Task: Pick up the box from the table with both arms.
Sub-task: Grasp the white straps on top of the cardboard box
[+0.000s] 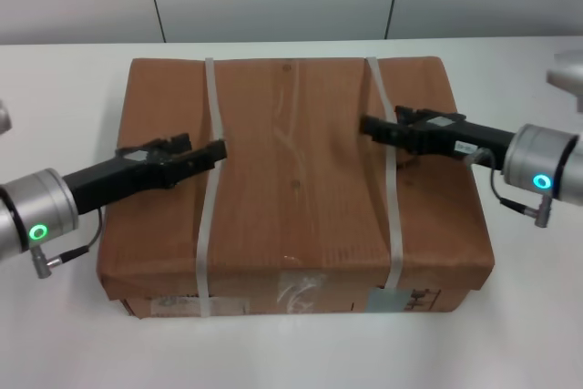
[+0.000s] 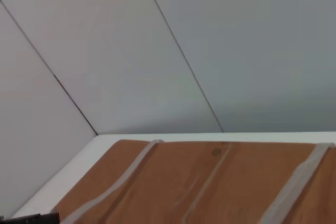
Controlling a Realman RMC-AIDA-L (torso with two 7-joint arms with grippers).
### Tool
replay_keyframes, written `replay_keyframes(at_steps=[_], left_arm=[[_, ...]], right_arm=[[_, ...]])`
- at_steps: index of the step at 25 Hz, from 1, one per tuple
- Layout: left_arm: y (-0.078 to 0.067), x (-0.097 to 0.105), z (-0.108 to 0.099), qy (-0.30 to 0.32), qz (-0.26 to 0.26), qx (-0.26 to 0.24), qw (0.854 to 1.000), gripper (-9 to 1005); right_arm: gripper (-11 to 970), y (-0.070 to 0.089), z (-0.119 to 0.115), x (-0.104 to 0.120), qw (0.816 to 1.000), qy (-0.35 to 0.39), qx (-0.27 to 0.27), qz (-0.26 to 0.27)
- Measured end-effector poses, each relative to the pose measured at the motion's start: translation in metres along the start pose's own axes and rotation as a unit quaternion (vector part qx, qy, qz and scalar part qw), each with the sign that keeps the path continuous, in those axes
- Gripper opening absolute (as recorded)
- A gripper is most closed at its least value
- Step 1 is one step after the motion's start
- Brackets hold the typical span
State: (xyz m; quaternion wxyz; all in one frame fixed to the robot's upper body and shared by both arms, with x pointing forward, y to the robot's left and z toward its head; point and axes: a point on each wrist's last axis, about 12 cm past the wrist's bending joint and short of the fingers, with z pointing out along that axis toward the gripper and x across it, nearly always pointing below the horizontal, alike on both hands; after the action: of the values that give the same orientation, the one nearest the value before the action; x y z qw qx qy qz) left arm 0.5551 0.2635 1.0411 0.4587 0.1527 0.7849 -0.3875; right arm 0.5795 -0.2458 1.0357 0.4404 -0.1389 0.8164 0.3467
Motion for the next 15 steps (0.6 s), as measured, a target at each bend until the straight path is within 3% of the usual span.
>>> replay_keyframes(at_steps=[15], left_arm=[[-0.002, 0.007, 0.015, 0.035, -0.002, -0.01, 0.999, 788]], right_arm=[[827, 0.007, 0.017, 0.006, 0.999, 0.032, 0.008, 0.002]])
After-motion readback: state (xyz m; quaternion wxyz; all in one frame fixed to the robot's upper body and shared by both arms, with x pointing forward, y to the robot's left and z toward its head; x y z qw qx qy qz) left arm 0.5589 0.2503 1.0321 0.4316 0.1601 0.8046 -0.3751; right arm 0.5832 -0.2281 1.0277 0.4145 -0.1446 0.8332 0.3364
